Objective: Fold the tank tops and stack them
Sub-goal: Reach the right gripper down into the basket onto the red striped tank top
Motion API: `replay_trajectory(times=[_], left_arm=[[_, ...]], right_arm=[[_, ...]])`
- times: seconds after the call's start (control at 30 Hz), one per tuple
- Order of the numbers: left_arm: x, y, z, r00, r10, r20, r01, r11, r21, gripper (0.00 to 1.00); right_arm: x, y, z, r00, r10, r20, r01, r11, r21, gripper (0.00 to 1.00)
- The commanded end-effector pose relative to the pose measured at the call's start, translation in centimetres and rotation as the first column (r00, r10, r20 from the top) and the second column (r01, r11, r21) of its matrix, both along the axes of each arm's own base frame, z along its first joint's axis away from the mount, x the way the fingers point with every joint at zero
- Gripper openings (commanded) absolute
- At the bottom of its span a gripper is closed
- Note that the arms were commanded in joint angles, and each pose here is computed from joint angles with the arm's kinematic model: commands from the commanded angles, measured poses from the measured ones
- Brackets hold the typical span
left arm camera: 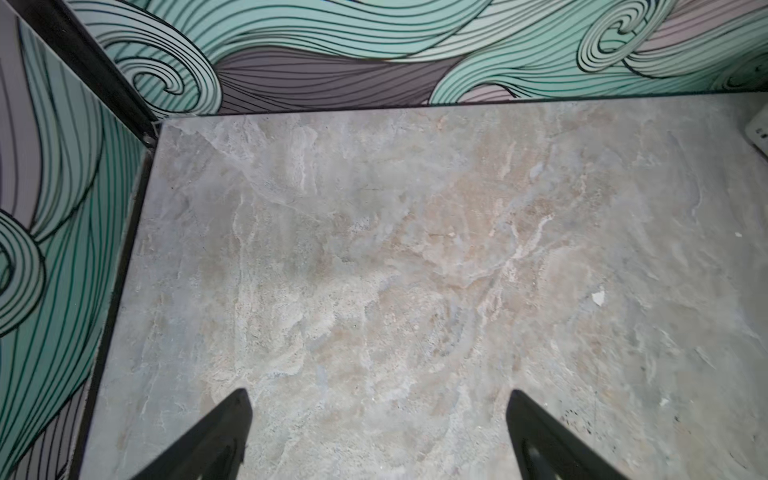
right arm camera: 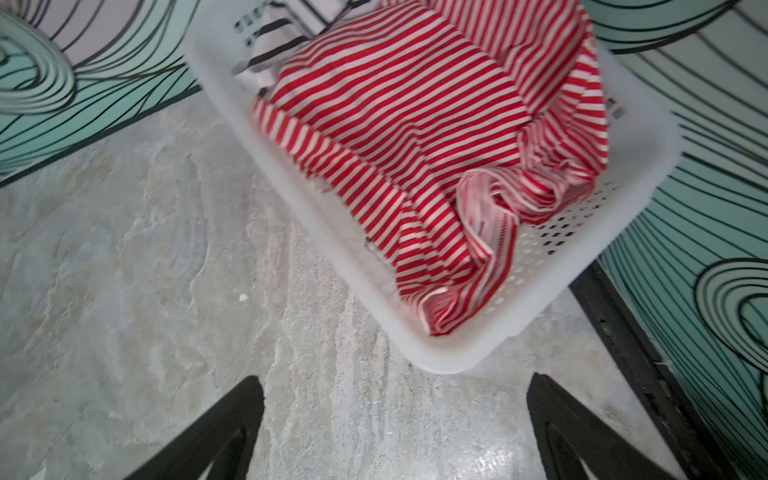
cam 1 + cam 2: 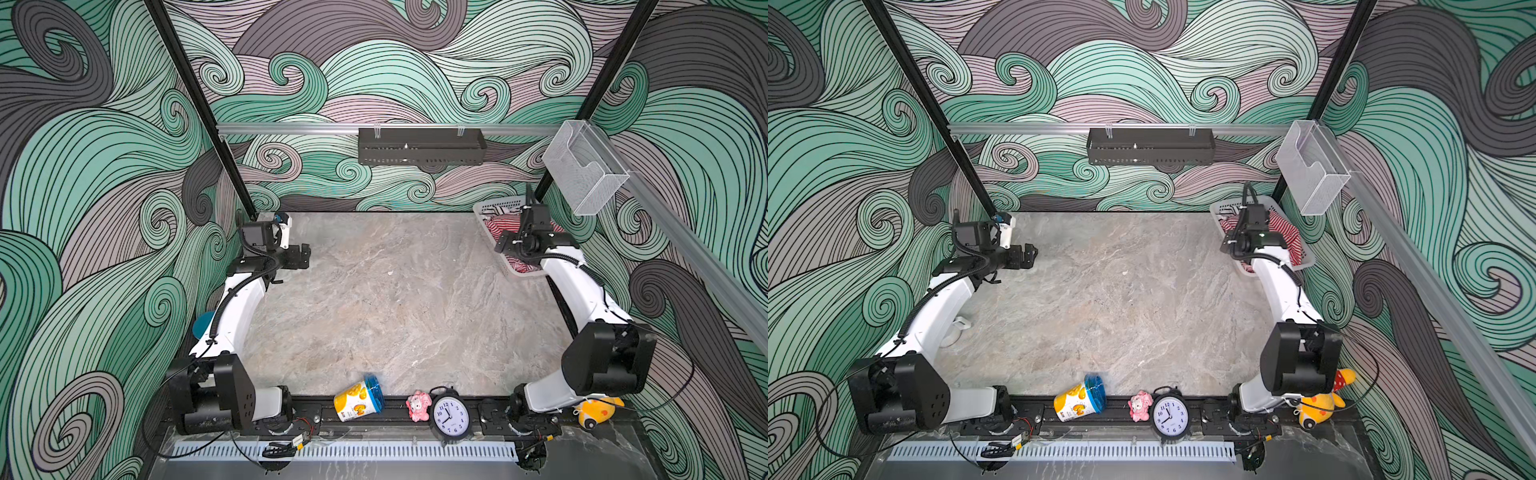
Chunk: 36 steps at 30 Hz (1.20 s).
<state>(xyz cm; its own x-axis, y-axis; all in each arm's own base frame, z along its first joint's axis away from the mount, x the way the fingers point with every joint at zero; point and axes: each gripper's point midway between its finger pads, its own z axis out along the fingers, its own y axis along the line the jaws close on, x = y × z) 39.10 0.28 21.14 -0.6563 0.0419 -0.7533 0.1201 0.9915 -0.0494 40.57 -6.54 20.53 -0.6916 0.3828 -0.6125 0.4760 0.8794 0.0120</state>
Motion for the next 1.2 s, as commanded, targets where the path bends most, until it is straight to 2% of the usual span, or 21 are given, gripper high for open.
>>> replay_trajectory(times=[0.0,0.17,0.27,0.43,0.6,1.03,1.17], left_arm=[[-3.4,-1.1,-3.1,0.986,-0.071,-0.15,0.067,0.997,-0.032,0.96],[-4.2,-1.2,-3.7,0.992,-0.085,-0.099,0.084,0.996,-0.015,0.95],[-4.4,-1.1,-4.1,0.992,-0.091,-0.092,0.092,0.996,0.006,0.95],[-4.6,-1.0,-4.7,0.986,-0.089,-0.138,0.091,0.996,0.004,0.95],[-4.9,-1.1,-5.1,0.979,-0.072,-0.189,0.068,0.997,-0.03,0.94],[-5.1,-1.3,-6.0,0.976,-0.074,-0.203,0.067,0.997,-0.038,0.93],[-5.2,-1.2,-6.2,0.976,-0.07,-0.208,0.063,0.997,-0.042,0.93]], right_arm=[[-1.6,-2.7,-2.5,0.98,-0.084,-0.181,0.086,0.996,0.001,1.0],[-0.3,-6.2,-2.2,0.964,-0.139,-0.225,0.096,0.977,-0.189,0.99],[0.2,-7.4,-3.0,0.955,-0.156,-0.253,0.1,0.971,-0.219,1.0],[1.3,-7.7,-6.2,0.942,-0.133,-0.308,0.093,0.985,-0.143,1.0],[2.4,-6.1,-8.6,0.945,-0.061,-0.321,0.076,0.996,0.036,0.99],[2.4,-2.4,-8.5,0.961,0.037,-0.275,0.034,0.968,0.248,0.94],[2.1,-1.8,-8.3,0.966,0.053,-0.254,0.02,0.961,0.276,0.91]])
